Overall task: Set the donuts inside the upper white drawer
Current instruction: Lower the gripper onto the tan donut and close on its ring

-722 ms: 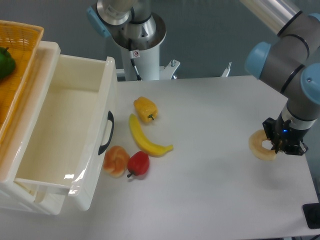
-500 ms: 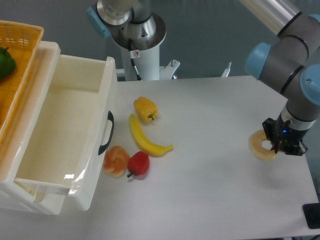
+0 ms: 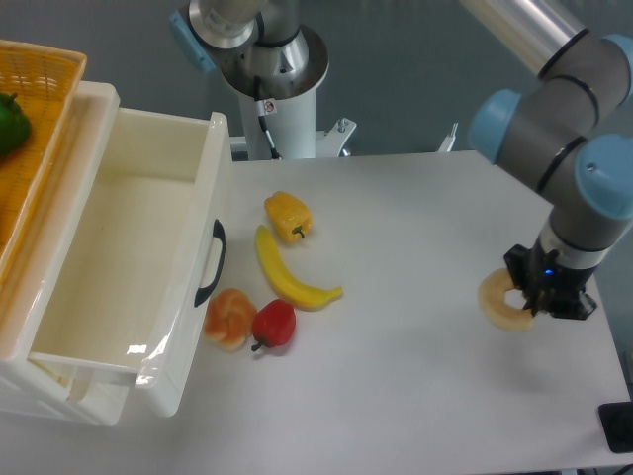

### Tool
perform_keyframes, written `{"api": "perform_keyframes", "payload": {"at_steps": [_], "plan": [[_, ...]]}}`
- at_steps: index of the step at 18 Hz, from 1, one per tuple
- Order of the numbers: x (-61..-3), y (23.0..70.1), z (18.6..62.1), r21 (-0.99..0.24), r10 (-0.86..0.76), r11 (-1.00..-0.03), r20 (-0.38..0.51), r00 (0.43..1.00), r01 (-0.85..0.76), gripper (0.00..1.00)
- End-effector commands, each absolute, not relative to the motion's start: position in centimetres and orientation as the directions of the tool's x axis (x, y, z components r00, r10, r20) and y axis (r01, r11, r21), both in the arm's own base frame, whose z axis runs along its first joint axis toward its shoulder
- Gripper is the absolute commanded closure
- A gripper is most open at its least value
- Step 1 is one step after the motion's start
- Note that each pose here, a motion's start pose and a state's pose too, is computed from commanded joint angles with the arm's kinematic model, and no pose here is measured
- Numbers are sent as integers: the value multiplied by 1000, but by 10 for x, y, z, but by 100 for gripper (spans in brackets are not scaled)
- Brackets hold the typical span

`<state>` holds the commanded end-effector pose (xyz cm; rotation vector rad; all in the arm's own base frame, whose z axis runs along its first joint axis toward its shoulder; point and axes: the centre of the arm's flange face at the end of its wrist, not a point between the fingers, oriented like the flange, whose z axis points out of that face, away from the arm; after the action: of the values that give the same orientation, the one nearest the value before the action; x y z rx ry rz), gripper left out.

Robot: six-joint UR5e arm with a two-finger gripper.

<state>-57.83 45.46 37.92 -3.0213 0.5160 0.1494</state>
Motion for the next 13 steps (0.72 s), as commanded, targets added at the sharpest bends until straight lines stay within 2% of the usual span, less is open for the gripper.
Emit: {"api": "perform_keyframes", "payload": {"at_steps": [8, 13], "plan": [[-509, 471, 456, -206, -230, -948, -74, 970, -241, 100], [-459, 488, 506, -348, -146, -925, -38, 989, -150, 100]]}}
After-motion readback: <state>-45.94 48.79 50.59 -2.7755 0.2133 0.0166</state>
